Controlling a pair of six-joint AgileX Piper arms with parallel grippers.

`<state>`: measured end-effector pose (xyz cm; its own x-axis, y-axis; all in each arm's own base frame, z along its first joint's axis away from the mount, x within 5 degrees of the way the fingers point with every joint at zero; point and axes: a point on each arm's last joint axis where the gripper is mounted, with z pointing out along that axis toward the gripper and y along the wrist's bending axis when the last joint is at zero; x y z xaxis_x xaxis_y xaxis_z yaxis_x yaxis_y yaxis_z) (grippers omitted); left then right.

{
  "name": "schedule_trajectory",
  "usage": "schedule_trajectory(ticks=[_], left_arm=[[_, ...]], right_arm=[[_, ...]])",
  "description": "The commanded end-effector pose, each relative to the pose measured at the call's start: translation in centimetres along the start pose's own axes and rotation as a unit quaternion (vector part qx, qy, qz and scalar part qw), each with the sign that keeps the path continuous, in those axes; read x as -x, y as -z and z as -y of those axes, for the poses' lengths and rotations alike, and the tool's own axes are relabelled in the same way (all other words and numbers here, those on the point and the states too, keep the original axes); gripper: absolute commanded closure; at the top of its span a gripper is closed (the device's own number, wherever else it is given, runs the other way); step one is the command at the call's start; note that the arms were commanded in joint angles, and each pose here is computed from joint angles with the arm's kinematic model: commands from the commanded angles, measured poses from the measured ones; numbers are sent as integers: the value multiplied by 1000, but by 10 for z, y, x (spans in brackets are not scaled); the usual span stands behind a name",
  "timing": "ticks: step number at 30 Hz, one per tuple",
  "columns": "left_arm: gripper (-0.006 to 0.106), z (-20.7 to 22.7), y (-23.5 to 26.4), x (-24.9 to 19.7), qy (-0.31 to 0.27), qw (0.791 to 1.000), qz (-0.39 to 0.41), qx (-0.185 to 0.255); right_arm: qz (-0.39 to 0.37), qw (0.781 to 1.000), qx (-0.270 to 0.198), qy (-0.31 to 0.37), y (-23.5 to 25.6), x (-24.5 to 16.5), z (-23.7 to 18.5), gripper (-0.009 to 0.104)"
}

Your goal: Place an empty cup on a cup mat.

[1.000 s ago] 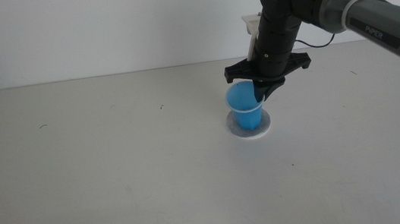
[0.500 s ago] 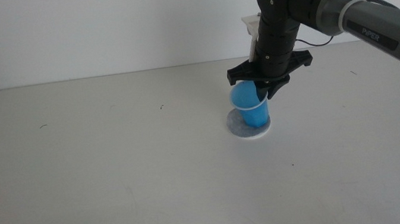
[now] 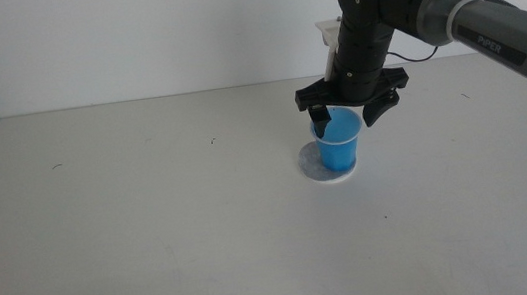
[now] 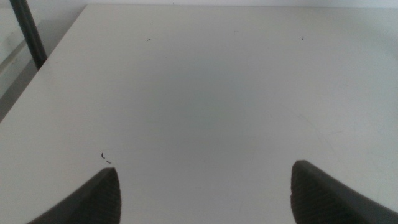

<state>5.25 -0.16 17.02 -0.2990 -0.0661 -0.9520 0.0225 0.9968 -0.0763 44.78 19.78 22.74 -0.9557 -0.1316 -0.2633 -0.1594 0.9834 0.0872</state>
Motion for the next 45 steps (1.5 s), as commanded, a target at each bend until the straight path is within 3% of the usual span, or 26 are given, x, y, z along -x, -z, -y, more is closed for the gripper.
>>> schedule_trajectory(ticks=[1, 9, 16, 25, 28, 36, 45], left_arm=[[-5, 1, 1, 8, 5, 999, 38, -5], [-5, 1, 1, 8, 5, 999, 38, -5], [-5, 1, 1, 8, 5, 999, 38, -5], [-5, 1, 1, 8, 5, 999, 38, -5], [-5, 1, 1, 8, 5, 999, 38, -5], [-5, 1, 1, 8, 5, 999, 38, -5], [-5, 1, 1, 8, 5, 999, 38, -5]], right_arm=[[78, 997, 13, 8, 61, 7, -1, 21], [141, 990, -8, 0, 137, -1, 20, 18], [215, 976, -15, -9, 218, -32, 38, 18], [319, 947, -29, -26, 289, -125, 68, 18], [370, 928, -35, -37, 303, -164, 79, 18], [452, 890, -66, -3, 278, -257, 105, 18], [504, 861, -62, -20, 222, -329, 122, 19]])
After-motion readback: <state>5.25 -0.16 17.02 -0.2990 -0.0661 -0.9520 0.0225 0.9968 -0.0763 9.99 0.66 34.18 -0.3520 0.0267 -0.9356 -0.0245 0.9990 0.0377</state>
